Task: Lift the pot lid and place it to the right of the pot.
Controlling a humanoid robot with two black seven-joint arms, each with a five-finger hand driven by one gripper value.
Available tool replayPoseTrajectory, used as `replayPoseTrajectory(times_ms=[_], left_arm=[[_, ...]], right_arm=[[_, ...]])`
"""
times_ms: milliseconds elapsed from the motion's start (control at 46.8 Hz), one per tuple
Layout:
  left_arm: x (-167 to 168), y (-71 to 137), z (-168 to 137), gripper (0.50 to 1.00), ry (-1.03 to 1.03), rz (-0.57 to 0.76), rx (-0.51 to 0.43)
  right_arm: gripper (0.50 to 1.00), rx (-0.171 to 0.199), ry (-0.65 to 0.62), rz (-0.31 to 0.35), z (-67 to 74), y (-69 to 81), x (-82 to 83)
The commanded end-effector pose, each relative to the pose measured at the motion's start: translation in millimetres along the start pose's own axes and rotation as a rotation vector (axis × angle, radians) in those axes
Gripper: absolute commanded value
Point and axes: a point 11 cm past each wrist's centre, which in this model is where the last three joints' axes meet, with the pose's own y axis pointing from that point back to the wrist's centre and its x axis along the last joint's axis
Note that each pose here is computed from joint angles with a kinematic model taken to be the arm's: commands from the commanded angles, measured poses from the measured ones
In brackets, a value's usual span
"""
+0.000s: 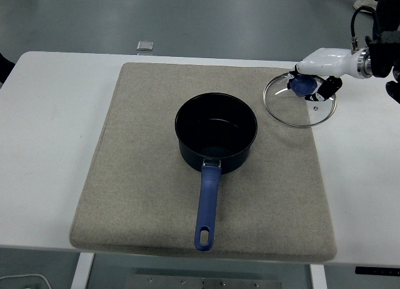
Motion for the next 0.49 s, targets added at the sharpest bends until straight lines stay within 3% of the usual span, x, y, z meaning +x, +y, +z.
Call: replayPoseTrajectory(times_ms=[0, 192, 470], left_arm=[[0.0, 0.0, -0.1, 1.000, 0.000, 0.000, 0.000], [0.0, 0.0, -0.1, 1.000, 0.000, 0.000, 0.000], [0.0, 0.0, -0.1, 1.000, 0.000, 0.000, 0.000]], right_arm=[[0.500, 0.002, -0.002, 0.000, -0.6, -0.6, -0.5], [0.500, 0.012, -0.015, 0.004, -4.4, -4.0, -2.3], [0.500, 0.024, -0.051, -0.005, -8.8, -8.8, -17.7]])
